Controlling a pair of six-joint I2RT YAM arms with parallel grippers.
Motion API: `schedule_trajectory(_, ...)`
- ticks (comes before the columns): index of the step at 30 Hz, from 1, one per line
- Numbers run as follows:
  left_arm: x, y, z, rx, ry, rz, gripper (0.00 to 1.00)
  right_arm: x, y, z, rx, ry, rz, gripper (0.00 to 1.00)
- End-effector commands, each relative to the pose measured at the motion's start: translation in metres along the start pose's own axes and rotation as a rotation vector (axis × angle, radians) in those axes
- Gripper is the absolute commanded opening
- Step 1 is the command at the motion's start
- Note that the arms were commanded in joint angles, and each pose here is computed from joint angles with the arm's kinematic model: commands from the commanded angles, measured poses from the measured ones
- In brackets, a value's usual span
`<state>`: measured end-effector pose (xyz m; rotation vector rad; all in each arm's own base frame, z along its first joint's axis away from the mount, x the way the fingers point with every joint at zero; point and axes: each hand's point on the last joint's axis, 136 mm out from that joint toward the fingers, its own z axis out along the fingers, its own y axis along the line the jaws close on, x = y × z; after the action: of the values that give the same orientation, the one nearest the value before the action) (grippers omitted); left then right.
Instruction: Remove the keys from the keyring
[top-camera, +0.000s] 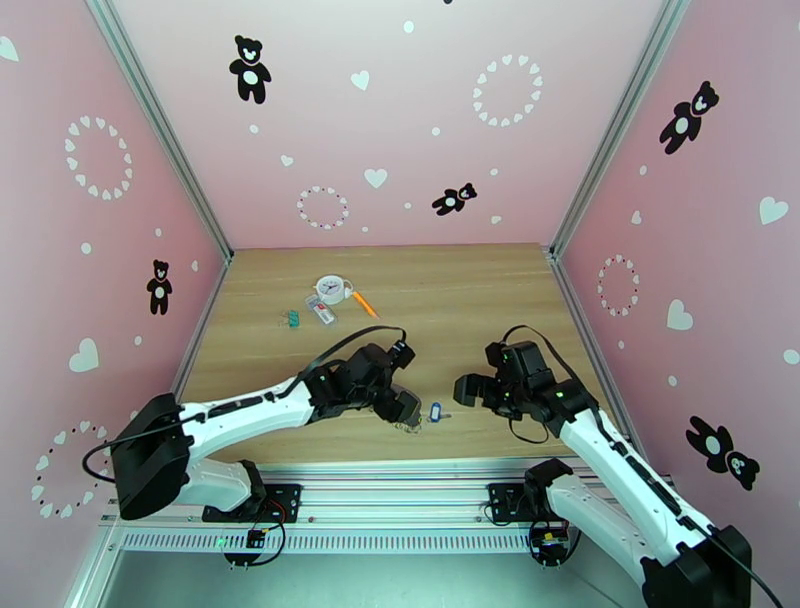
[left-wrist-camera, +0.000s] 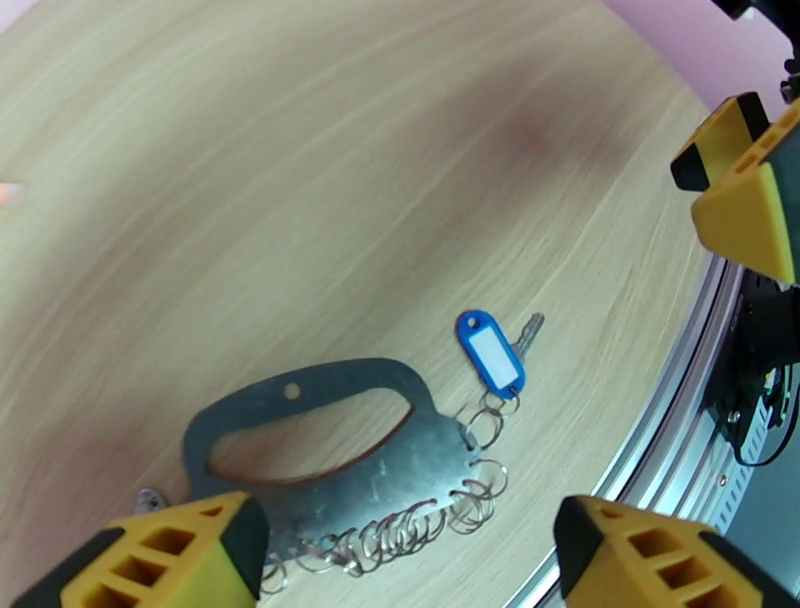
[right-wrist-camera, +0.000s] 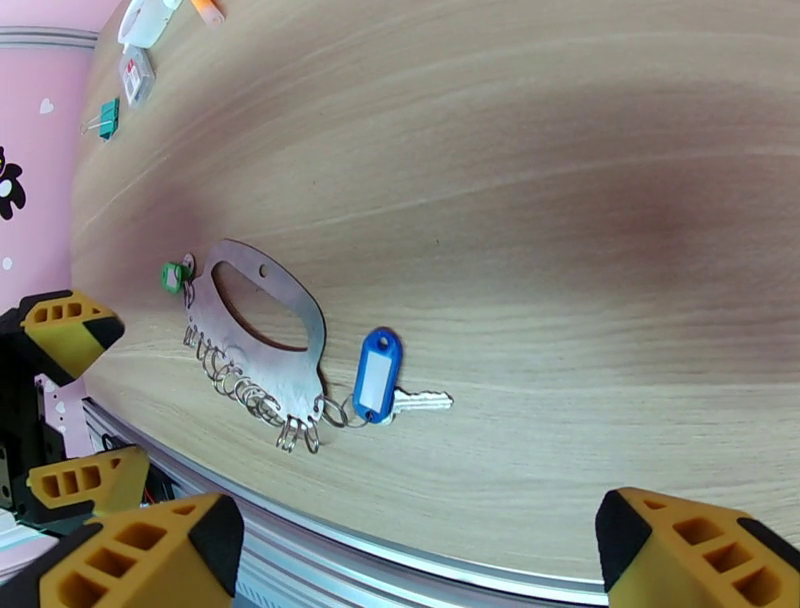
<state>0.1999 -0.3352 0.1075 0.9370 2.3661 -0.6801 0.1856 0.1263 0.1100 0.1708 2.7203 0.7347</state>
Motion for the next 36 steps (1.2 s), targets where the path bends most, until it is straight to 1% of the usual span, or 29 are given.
schedule_trajectory(1,-0.003,-0.029,0.014,0.098,0.027,0.074,0.75,0.012,-0.001,-0.004,-0.023,0.038,-0.008,0.99)
schedule_trajectory(3,0.002,-0.035,0.025,0.112,0.060,0.102,0.71,0.013,-0.004,-0.006,-0.020,0.042,-0.004,0.99)
schedule_trajectory(7,0.013,-0.047,0.042,0.155,0.117,0.137,0.68,0.014,-0.002,-0.007,-0.047,0.045,0.011,0.99)
schedule_trajectory(13,0.024,-0.045,0.061,0.156,0.179,0.161,0.66,0.013,-0.005,-0.012,-0.044,0.013,0.008,0.99)
schedule_trajectory(18,0.026,-0.040,0.074,0.136,0.202,0.195,0.65,0.014,-0.005,-0.015,-0.048,0.002,0.004,0.99)
schedule_trajectory(23,0.027,-0.040,0.083,0.140,0.226,0.223,0.65,0.013,-0.004,-0.016,-0.059,-0.005,0.009,0.99)
schedule_trajectory(28,0.035,-0.045,0.086,0.180,0.276,0.217,0.62,0.015,-0.006,-0.015,-0.054,-0.006,0.010,0.99)
schedule_trajectory(30,0.041,-0.042,0.086,0.174,0.289,0.214,0.62,0.016,-0.006,-0.014,-0.058,-0.003,0.011,0.99)
schedule_trajectory(32,0.044,-0.036,0.087,0.139,0.296,0.212,0.62,0.016,-0.007,-0.013,-0.059,-0.005,0.011,0.99)
schedule_trajectory(36,0.047,-0.040,0.086,0.166,0.303,0.206,0.62,0.014,-0.006,-0.011,-0.068,-0.006,0.013,0.99)
